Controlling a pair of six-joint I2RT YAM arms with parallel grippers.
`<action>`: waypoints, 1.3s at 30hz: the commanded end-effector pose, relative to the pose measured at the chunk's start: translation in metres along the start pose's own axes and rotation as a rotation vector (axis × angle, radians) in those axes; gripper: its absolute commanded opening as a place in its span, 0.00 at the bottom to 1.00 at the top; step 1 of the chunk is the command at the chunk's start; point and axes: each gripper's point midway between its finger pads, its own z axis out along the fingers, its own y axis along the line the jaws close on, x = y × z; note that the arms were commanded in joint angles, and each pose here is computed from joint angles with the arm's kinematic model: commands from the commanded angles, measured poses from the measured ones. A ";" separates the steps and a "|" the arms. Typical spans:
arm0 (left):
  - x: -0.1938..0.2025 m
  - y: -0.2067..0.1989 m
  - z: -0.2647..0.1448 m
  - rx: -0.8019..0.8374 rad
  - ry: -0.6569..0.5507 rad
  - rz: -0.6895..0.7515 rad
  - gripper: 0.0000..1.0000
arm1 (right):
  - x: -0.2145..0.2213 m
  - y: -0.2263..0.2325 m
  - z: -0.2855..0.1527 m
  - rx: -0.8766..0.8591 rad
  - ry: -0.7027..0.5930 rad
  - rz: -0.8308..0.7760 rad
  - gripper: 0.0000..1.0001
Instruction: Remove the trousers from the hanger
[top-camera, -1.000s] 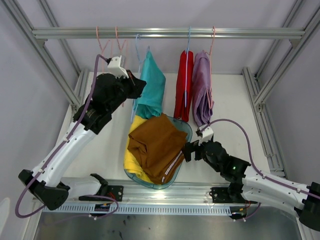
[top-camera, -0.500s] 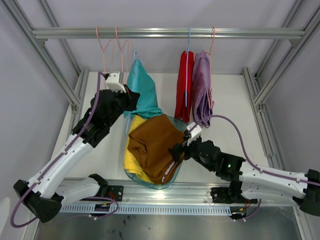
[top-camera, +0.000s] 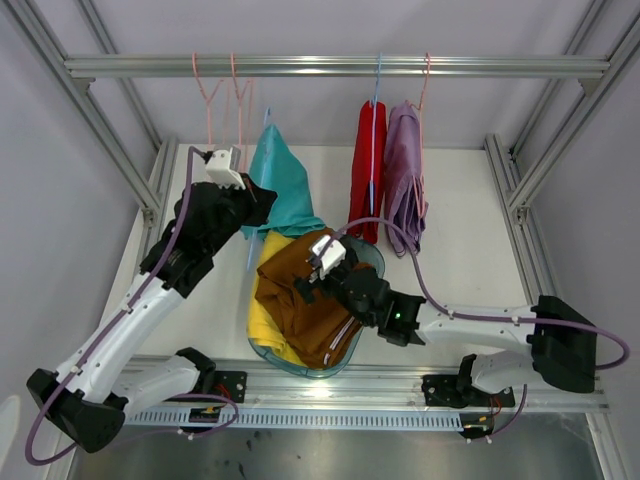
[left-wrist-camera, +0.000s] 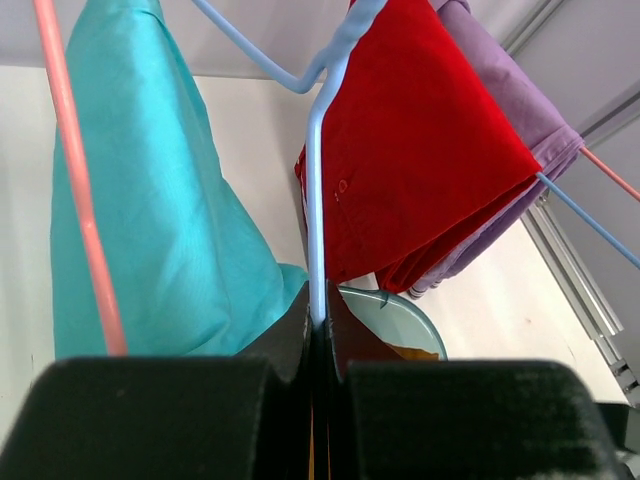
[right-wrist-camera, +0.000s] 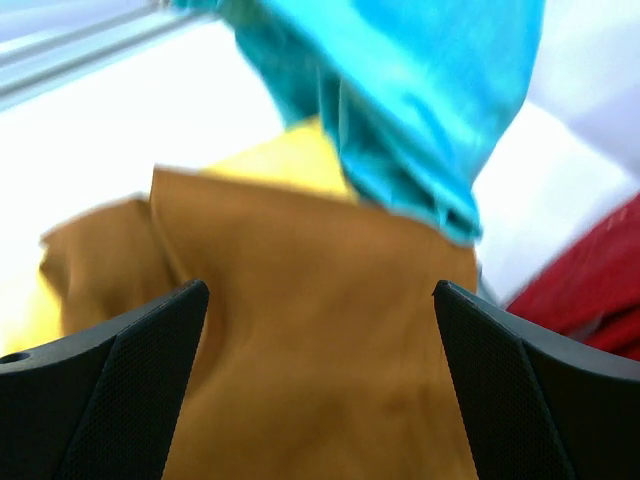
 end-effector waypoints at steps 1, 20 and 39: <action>-0.024 -0.013 -0.010 0.079 -0.077 -0.030 0.00 | -0.067 -0.015 0.023 0.066 -0.213 0.017 1.00; -0.023 0.002 -0.001 0.104 -0.035 -0.113 0.00 | -0.075 -0.010 0.117 -0.022 -0.223 0.033 1.00; -0.025 0.001 -0.001 0.133 -0.030 -0.127 0.01 | -0.058 -0.050 0.165 0.167 -0.282 0.012 1.00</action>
